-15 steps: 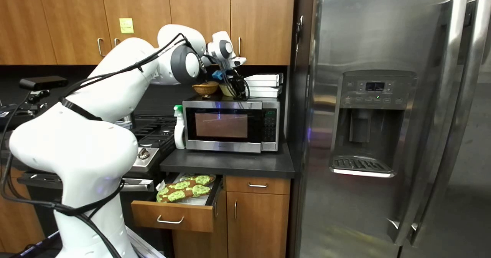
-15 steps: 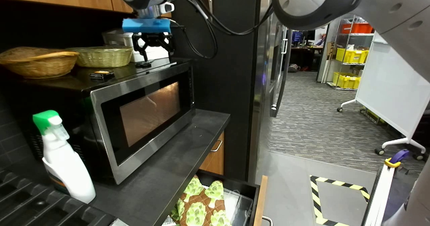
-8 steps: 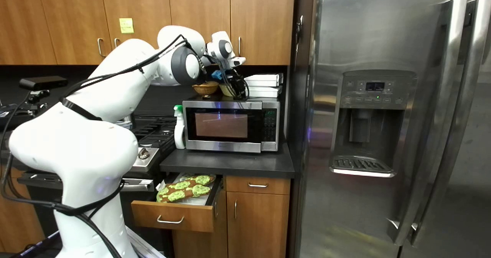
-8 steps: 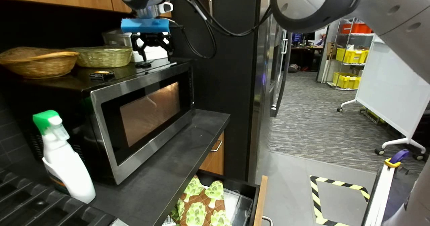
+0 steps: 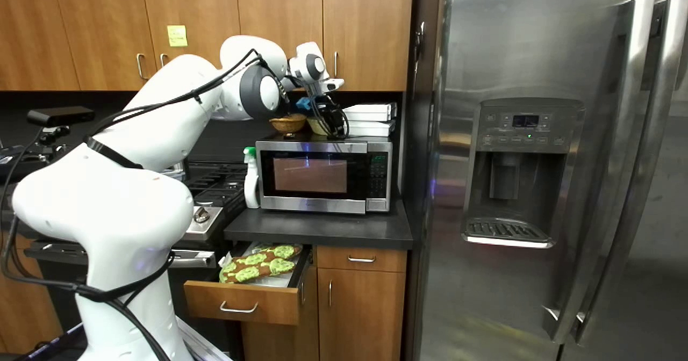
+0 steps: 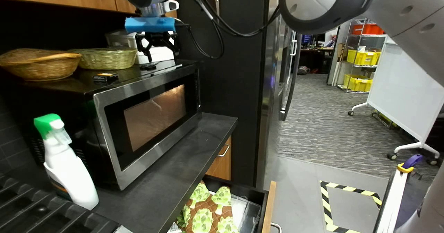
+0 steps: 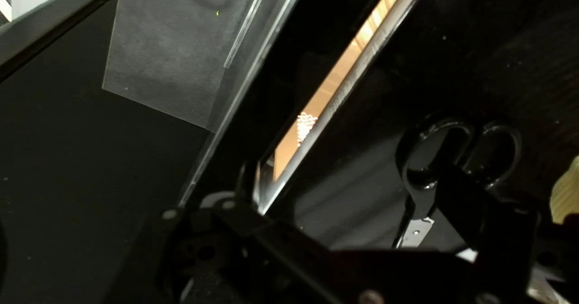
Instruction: Put the scissors in the open drawer
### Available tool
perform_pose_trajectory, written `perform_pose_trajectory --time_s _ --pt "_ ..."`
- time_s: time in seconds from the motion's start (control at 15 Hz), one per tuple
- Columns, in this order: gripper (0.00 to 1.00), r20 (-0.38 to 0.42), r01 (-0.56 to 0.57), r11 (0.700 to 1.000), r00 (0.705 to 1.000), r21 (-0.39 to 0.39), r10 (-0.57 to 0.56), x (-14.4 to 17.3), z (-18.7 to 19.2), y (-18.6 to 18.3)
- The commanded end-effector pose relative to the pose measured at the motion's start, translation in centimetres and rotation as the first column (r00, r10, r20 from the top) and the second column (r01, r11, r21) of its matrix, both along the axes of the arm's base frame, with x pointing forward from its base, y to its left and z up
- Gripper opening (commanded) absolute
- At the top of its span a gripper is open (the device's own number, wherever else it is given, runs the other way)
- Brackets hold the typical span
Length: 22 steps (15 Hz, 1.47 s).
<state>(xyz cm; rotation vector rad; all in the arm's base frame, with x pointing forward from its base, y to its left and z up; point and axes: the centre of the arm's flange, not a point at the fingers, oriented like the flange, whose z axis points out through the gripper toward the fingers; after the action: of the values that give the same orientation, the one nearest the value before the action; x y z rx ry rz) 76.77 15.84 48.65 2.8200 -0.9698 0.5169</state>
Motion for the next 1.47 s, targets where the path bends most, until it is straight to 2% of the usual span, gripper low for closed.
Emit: perform_pose_trajectory --time_s 0.0,0.8,0.87,1.0,1.4 --pt "1.00 -0.014 0.004 1.000 1.000 -0.018 -0.004 1.5 0.5 0.5" --pt "1.00 -0.027 0.002 1.000 1.000 -0.023 -0.003 1.6 -0.5 0.9" --pt "0.82 -0.026 0.001 1.000 1.000 -0.023 -0.002 1.5 -0.5 0.9" --pt "0.70 -0.024 0.001 1.000 1.000 -0.022 -0.002 1.5 -0.4 1.0" --pt "0.22 -0.014 0.000 1.000 1.000 -0.021 -0.001 1.4 0.0 1.1"
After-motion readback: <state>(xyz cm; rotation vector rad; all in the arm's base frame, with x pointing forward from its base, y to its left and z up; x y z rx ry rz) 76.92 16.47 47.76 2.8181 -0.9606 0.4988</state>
